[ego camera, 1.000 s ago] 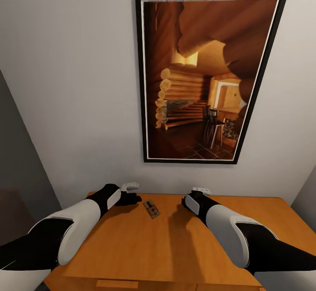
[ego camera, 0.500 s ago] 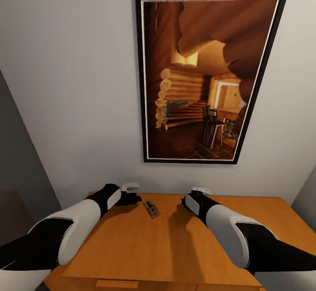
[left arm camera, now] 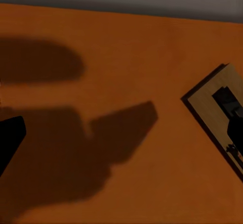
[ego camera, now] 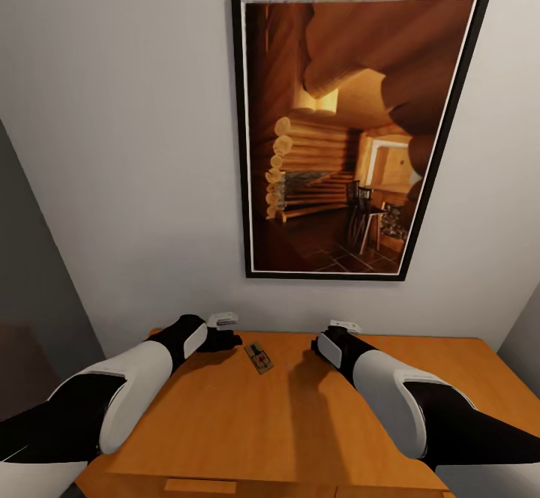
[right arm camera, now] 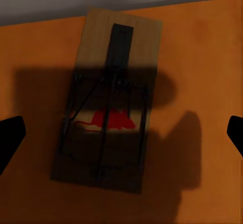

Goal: Take the four mousetraps from the cabinet in the bathroom and place them on the bathroom floor. Make sure all four end up on the same floor surface, and ensure that at least two of them are either under or directly next to the same bathroom sink.

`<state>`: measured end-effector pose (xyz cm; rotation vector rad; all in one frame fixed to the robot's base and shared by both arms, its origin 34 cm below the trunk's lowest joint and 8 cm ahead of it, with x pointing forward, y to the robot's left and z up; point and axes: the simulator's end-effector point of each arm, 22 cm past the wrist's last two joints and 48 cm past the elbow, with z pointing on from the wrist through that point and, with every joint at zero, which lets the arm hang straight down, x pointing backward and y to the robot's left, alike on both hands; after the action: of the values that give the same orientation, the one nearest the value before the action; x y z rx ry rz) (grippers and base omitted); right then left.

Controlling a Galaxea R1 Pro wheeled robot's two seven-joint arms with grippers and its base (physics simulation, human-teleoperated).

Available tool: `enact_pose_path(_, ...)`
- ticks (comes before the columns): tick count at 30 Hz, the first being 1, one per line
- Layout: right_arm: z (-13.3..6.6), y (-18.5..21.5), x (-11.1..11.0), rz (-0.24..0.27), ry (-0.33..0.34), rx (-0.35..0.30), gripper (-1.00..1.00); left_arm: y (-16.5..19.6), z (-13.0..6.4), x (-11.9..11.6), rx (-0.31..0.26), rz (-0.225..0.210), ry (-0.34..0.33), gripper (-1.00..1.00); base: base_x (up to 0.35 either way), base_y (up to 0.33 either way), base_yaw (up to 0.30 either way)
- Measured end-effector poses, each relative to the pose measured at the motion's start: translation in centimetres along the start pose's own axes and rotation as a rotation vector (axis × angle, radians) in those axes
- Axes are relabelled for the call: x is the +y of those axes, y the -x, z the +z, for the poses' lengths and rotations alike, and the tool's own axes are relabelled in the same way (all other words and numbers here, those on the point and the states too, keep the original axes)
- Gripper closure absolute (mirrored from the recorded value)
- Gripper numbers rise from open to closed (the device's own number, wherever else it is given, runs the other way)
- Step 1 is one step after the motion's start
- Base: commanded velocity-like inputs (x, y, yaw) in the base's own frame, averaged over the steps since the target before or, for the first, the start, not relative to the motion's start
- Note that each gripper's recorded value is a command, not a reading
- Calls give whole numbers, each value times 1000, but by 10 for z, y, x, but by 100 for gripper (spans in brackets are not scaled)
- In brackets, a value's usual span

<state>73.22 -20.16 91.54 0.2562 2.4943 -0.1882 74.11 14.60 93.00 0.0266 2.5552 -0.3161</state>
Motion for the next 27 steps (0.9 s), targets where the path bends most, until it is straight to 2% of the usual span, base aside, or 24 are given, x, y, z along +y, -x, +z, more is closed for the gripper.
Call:
enact_pose_path(7, 5, -2, 1, -4, -1, 6, -100, 0, 5, 1, -2, 1, 0, -100, 0, 0, 0)
enact_pose_path(16, 7, -4, 1, -15, 0, 26, -100, 12, 8, 2, -58, 6, 1, -100, 0, 0, 0)
enact_pose_path(27, 6, -3, 1, -15, 0, 28, -100, 13, 8, 1, -68, 7, 1, -100, 0, 0, 0)
